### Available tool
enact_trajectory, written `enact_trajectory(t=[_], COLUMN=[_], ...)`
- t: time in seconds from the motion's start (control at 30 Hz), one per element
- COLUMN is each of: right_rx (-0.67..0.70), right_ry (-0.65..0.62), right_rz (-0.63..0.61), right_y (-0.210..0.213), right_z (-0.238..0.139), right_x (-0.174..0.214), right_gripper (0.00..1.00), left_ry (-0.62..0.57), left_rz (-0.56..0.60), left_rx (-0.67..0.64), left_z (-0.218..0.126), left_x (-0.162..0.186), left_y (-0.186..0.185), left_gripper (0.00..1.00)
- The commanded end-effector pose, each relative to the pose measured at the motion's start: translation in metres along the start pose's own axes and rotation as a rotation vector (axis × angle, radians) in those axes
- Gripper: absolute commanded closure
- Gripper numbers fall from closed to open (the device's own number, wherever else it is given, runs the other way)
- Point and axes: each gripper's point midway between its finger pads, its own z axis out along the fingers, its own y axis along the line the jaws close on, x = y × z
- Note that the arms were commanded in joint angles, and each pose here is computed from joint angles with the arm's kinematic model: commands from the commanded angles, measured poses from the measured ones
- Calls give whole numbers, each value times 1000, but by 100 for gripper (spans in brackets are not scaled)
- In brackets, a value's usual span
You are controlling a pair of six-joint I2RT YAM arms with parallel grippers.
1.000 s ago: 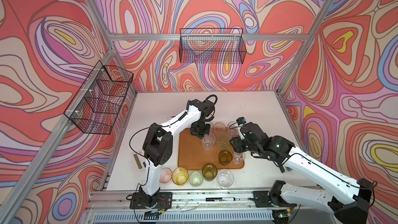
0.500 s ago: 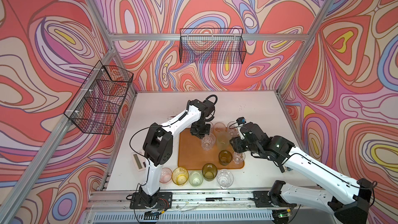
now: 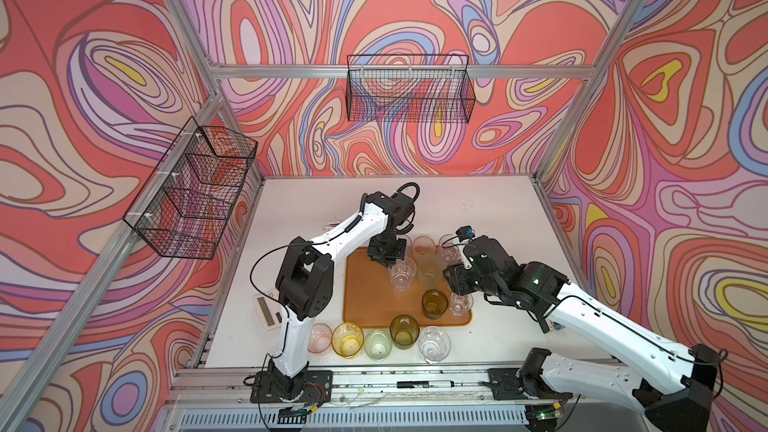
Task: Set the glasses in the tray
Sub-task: 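Lower the clear glass onto the tray and open the left gripper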
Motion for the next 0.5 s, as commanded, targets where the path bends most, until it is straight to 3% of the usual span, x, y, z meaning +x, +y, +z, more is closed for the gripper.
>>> enact_trajectory(t=[0.0, 0.47], right_rx=[12, 7], right_ry=[4, 2], right_rz=[2, -3], right_y=[-3, 0], right_z=[1, 2], right_x=[2, -2], right_gripper=[42, 42], left_ry=[18, -33], left_rz=[1, 24], left_rx=[-11, -2], left_z=[0, -30], left_x=[6, 12], left_y=[1, 4], left_gripper=[83, 74])
